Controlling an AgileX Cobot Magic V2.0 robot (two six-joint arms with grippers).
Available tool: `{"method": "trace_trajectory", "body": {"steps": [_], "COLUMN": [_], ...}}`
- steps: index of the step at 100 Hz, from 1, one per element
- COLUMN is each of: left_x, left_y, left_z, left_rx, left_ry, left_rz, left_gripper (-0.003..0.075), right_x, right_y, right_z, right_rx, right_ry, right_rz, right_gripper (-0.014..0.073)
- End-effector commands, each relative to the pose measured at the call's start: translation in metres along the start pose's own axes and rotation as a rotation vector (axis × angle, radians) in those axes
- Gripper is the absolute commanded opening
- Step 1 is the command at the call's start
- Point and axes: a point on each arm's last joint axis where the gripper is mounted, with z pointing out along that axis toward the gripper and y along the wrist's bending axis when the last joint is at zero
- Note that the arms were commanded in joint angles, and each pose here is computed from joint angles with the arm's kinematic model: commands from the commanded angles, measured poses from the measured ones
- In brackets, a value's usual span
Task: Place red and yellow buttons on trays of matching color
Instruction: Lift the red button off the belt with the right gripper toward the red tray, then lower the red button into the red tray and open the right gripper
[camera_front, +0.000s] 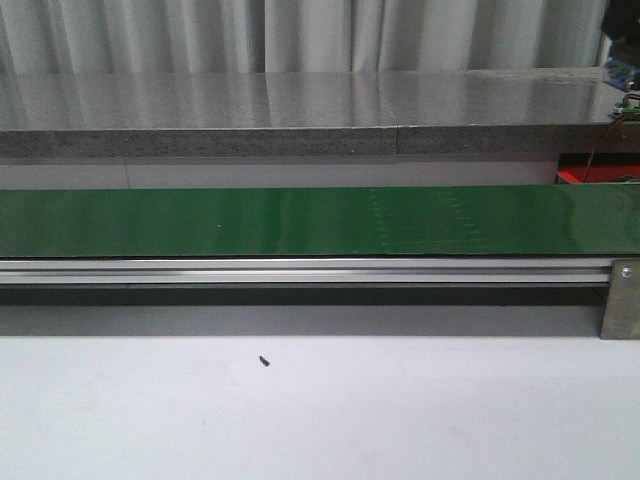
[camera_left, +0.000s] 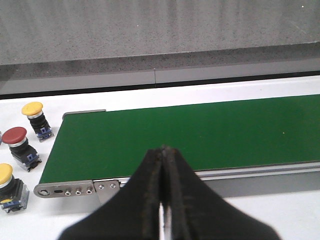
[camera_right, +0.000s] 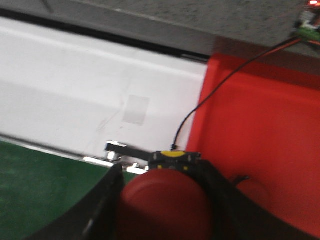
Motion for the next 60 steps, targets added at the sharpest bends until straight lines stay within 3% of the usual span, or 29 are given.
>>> {"method": "trace_trajectory", "body": {"steps": [1,40,60], "left_x": [-0.014,-0.014,-0.014], "left_y": [-0.001,-0.001,-0.001], "left_z": [-0.003,-0.003,-0.003], "left_rx": [0.008,0.008,0.008], "left_ry": [-0.088,-0.088,-0.088], "left_rz": [-0.012,-0.012,-0.012], "left_gripper": [-0.002,-0.002,-0.002], "right_x": [-0.017,-0.027,-0.018], "right_y": [-0.016,-0.057,-0.073], "right_z": [-0.017,0.066,0.086], "right_rx": [0.039,0.053,0.061], "right_ry": [-0.095,-0.053,-0.023], "right_rz": [0.018,0.051,0.078], "right_gripper": [0.0179,0.0179,0.0179]}}
